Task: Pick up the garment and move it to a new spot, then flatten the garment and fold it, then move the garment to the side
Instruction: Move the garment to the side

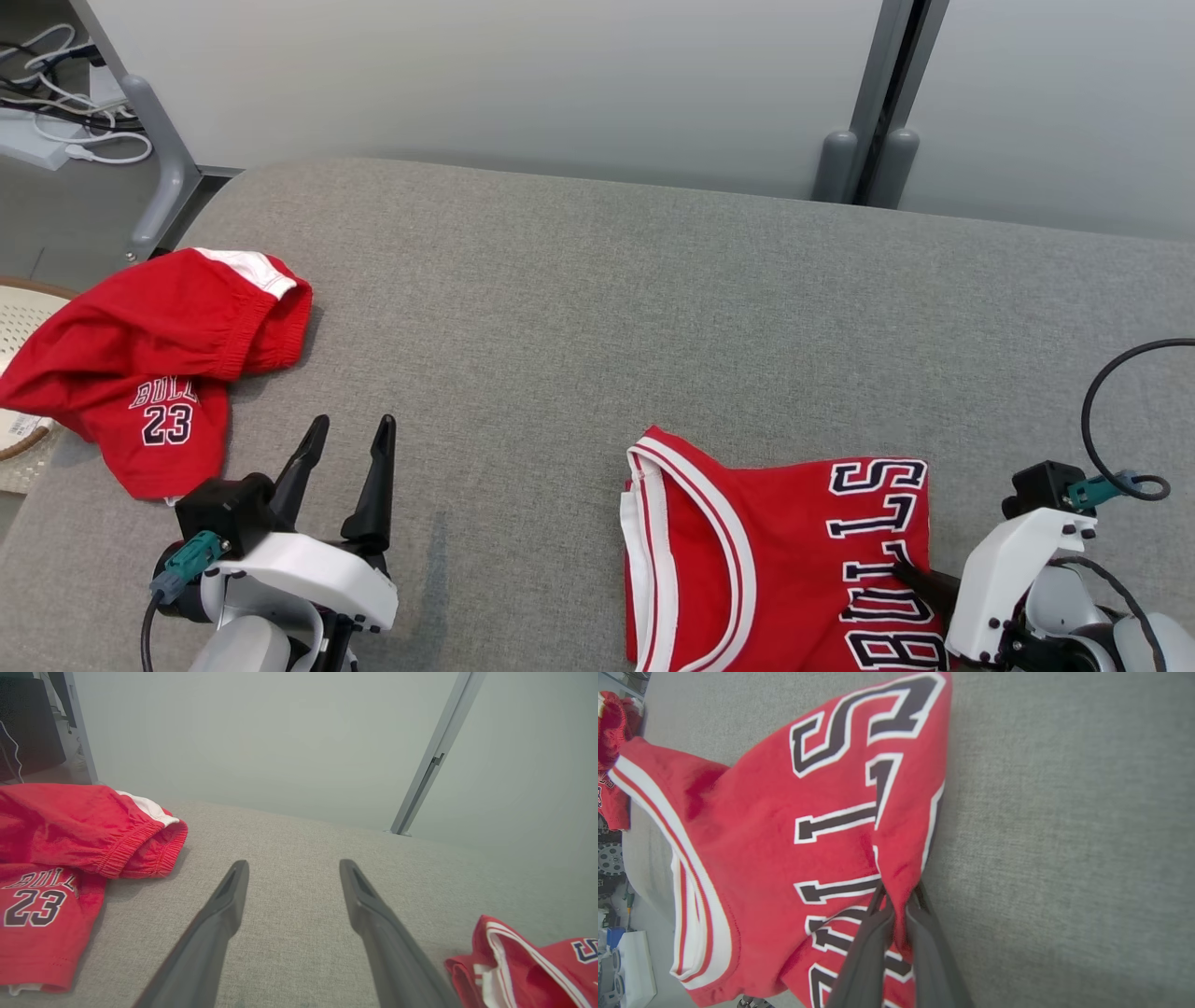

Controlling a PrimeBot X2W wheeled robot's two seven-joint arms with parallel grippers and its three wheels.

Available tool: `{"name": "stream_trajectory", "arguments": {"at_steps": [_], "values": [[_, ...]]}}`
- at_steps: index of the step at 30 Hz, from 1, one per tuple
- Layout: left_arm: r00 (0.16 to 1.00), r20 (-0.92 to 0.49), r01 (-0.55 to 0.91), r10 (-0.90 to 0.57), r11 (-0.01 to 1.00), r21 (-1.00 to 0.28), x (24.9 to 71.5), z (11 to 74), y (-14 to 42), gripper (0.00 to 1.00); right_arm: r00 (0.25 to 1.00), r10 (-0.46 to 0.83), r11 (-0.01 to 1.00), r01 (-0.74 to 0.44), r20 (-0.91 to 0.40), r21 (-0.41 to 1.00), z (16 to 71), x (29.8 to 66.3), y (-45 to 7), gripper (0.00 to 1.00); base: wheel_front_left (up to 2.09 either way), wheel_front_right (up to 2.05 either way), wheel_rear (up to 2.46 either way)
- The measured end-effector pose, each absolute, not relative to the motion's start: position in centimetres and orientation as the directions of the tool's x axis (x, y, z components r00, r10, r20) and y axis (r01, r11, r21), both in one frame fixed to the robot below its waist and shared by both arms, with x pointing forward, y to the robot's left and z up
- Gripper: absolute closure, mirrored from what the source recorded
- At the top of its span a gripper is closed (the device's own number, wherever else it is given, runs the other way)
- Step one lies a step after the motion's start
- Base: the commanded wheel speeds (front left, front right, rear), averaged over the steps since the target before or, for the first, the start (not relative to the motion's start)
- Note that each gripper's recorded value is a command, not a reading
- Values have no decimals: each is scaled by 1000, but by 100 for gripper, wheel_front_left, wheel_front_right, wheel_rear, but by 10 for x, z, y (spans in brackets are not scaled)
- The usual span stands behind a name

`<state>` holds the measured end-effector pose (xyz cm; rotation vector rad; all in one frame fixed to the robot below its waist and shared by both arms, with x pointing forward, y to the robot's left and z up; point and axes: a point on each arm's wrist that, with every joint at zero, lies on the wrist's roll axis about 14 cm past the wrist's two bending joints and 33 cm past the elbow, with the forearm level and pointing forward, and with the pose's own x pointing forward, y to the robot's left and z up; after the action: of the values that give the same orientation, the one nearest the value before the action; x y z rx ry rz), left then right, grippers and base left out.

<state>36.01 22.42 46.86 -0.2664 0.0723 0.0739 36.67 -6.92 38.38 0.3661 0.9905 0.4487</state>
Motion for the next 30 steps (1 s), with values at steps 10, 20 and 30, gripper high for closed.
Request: {"name": "stream_trajectory", "arguments": {"at_steps": [10,20,30], "values": [[997,-67,-47,30,964,-263,367,472,213,0,630,491,861,-248,-601,444,424,403,-89,100,0,0,0],[996,-10,87,-93,962,-260,397,487,174,0,758,420,900,-278,-499,335,465,448,-126,100,0,0,0],[970,-4,235,-244,939,-249,437,480,128,0,798,283,952,-167,-532,256,461,492,-190,100,0,0,0]]}}
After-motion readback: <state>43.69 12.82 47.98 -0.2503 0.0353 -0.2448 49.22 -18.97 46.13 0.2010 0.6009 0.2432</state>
